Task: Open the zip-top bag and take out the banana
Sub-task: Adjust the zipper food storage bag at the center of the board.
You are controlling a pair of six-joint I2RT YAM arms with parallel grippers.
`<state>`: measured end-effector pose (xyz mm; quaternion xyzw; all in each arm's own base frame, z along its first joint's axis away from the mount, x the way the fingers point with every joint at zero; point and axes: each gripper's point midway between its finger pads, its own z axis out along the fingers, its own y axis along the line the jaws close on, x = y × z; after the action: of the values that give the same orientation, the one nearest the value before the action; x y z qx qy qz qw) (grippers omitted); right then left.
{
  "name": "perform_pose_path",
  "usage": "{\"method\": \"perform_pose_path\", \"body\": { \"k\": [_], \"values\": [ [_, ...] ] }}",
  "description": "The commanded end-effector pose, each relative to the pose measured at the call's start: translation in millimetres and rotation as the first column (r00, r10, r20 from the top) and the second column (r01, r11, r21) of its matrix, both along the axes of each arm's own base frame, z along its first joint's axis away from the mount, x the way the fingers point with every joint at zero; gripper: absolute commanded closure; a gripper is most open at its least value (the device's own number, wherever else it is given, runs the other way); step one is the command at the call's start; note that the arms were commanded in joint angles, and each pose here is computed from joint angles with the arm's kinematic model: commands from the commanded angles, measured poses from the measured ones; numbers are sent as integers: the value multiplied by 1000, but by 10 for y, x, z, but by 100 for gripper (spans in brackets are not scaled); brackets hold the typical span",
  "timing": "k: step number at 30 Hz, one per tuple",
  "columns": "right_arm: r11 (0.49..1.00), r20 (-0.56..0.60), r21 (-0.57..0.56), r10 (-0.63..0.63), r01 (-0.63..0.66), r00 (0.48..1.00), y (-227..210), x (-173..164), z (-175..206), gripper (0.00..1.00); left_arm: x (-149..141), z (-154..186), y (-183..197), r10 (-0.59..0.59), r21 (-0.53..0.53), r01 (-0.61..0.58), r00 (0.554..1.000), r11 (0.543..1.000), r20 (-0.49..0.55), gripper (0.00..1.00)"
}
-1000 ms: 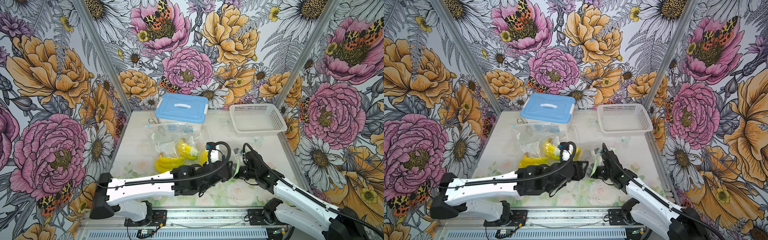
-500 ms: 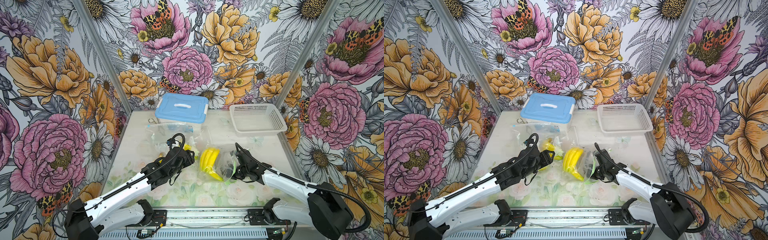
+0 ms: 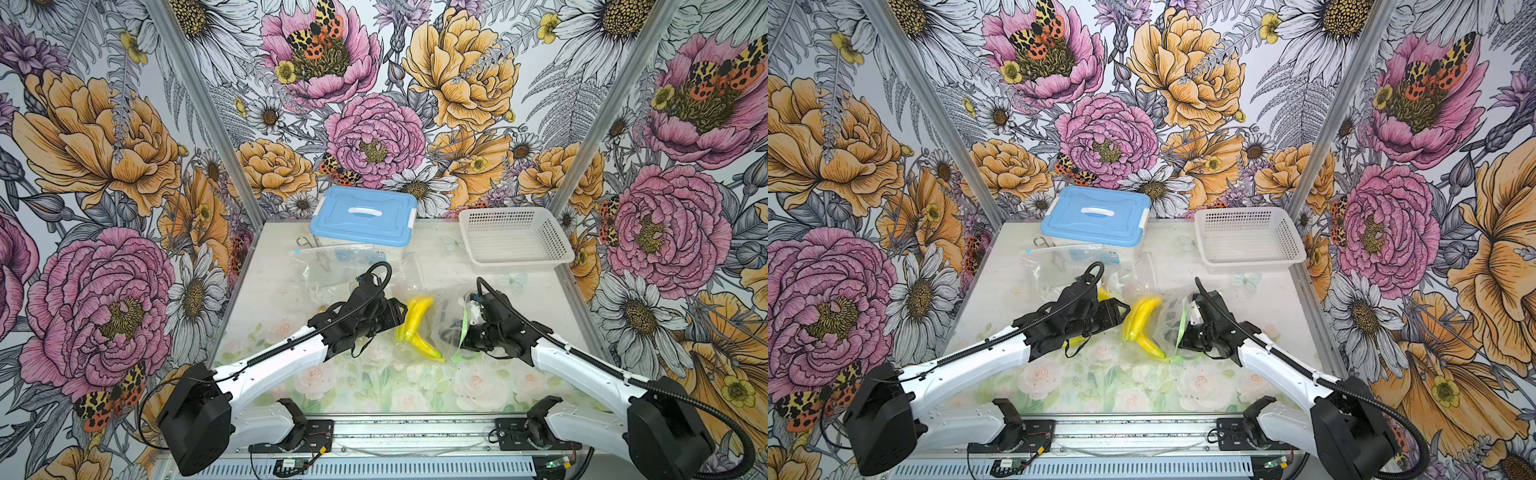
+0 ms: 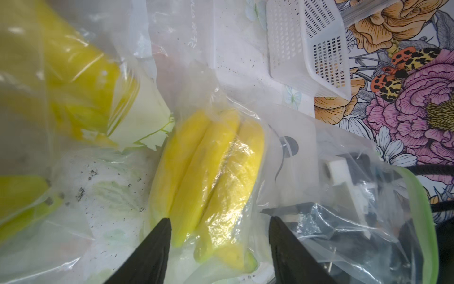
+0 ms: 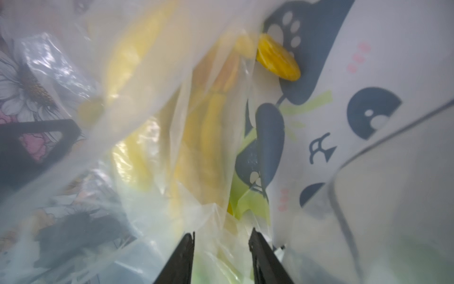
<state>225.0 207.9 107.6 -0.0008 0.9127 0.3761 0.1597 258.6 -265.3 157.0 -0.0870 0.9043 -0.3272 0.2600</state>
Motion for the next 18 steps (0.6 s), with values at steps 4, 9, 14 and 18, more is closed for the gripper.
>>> {"method": "perform_pose_path", "body": {
  "k": [4, 9, 14, 18],
  "values": [
    [986, 80, 108, 116, -124, 990, 152, 20, 303, 56, 85, 75, -292, -29, -10, 30, 999, 1000, 31, 35],
    [977, 90, 141, 145, -157, 985, 190, -15, 299, 56, 37, -92, -275, 4, 6, -4, 1000, 1000, 2, 35],
    [968, 122, 176, 157, -177, 980, 268, 60, 297, 65, 60, -230, -208, 14, 34, -14, 1000, 999, -15, 37],
    [969, 80, 182, 153, -165, 985, 334, 91, 181, 69, 72, -333, -151, 13, 50, -12, 1000, 999, -28, 40]
  ]
}}
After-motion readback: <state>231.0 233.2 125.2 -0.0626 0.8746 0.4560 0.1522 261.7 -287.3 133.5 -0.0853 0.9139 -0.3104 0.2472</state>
